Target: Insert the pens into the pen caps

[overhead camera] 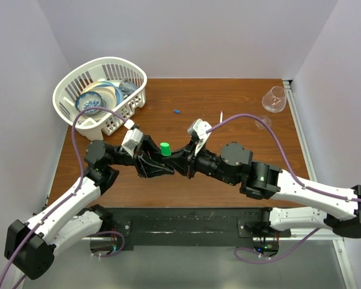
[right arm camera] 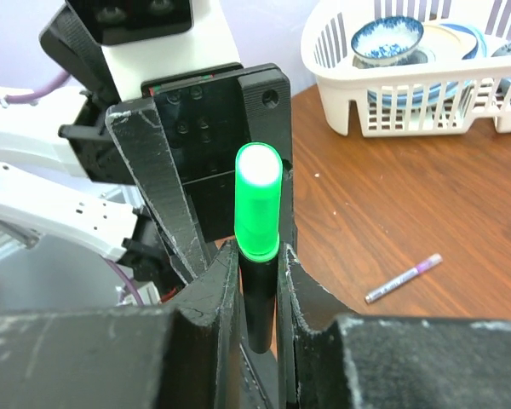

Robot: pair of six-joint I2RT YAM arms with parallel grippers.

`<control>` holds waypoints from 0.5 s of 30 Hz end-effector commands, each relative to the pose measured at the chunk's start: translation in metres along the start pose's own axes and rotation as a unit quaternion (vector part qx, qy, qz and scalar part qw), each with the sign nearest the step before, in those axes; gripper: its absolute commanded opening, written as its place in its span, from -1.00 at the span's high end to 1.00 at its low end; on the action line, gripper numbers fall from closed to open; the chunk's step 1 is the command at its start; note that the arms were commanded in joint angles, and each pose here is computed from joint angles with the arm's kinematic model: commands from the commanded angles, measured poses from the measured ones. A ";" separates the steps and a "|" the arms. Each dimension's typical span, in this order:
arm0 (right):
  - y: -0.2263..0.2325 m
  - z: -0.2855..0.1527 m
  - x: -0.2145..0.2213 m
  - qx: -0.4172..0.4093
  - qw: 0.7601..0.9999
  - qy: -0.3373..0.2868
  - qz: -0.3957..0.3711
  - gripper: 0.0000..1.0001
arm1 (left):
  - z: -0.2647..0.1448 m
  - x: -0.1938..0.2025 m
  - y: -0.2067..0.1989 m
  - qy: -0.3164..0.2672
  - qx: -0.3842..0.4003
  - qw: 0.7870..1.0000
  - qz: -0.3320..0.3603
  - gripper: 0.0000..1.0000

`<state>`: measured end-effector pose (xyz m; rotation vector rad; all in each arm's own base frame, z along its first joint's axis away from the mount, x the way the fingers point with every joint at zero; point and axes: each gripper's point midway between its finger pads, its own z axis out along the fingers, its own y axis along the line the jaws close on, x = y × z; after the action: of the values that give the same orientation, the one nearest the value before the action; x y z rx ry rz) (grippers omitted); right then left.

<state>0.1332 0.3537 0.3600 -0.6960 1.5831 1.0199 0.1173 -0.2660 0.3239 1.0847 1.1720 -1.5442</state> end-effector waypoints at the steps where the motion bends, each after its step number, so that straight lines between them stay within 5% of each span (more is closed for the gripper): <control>1: 0.010 -0.009 -0.053 -0.009 0.997 -0.077 0.028 1.00 | 0.003 -0.019 -0.006 -0.031 0.007 0.999 0.036 0.15; 11: 0.007 -0.018 -0.067 -0.002 0.995 -0.098 0.025 1.00 | 0.003 -0.015 0.002 -0.034 -0.007 0.999 0.024 0.14; 14: 0.008 -0.018 -0.064 -0.005 0.995 -0.095 0.028 1.00 | 0.003 -0.016 0.003 -0.037 -0.011 0.999 0.028 0.44; 15: 0.009 -0.017 -0.062 -0.007 0.995 -0.092 0.028 1.00 | 0.003 -0.016 0.003 -0.038 -0.011 0.999 0.030 0.79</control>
<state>0.1353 0.3438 0.3893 -0.6190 1.5188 1.0504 0.1221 -0.2677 0.3322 1.0459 1.1451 -1.5430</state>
